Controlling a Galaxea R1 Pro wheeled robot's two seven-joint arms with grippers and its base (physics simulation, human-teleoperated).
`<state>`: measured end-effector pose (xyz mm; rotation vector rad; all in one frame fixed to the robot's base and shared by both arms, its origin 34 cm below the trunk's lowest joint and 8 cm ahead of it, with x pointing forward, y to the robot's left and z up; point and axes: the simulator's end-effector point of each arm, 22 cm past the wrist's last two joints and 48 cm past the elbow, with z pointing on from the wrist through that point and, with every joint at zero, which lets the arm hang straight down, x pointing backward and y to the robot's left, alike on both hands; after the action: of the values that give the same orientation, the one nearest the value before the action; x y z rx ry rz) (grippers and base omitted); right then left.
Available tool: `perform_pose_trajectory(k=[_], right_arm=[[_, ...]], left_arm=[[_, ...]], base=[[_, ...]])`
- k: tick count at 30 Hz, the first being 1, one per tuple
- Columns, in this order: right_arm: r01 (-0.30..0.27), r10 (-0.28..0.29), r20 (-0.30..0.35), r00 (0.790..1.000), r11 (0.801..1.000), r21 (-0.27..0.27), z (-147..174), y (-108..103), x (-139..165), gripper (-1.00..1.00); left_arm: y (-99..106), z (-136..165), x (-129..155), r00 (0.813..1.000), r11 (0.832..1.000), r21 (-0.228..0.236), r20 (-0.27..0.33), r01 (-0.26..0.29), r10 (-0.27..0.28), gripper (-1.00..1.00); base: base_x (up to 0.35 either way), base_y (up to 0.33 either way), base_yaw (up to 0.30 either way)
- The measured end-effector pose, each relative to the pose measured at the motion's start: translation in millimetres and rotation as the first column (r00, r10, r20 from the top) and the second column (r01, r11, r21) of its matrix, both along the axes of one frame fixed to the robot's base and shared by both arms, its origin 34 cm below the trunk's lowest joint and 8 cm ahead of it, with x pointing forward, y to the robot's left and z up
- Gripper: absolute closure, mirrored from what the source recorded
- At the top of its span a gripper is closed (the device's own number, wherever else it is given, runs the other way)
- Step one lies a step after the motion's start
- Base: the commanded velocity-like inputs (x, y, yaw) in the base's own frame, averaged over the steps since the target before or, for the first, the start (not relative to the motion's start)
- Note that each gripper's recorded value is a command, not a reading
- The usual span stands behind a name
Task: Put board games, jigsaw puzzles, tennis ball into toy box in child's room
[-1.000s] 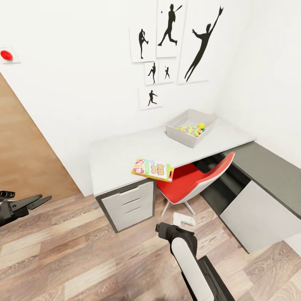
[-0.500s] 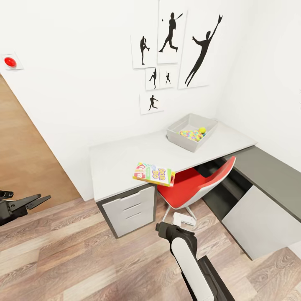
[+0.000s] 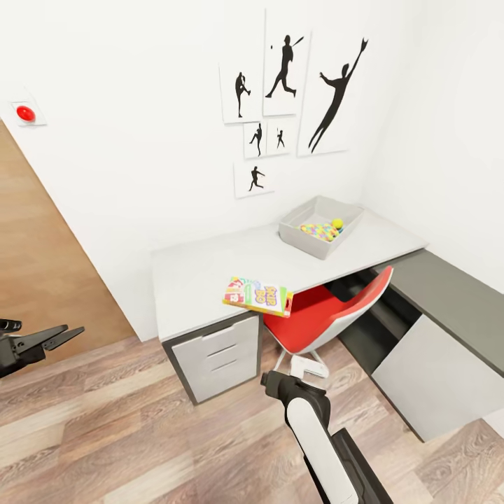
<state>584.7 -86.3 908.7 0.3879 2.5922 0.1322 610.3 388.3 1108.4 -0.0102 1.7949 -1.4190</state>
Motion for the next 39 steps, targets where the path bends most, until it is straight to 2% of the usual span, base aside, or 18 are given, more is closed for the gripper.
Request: perform_pose_trajectory(k=[39], right_arm=[[-0.002, 0.002, 0.057, 0.998, 1.000, 0.002, 28, 2, 4, -1.00]], left_arm=[[2, 33, -8, 0.998, 1.000, 0.001, 0.068, -0.004, 0.004, -1.00]], base=[[0.000, 0.000, 0.000]])
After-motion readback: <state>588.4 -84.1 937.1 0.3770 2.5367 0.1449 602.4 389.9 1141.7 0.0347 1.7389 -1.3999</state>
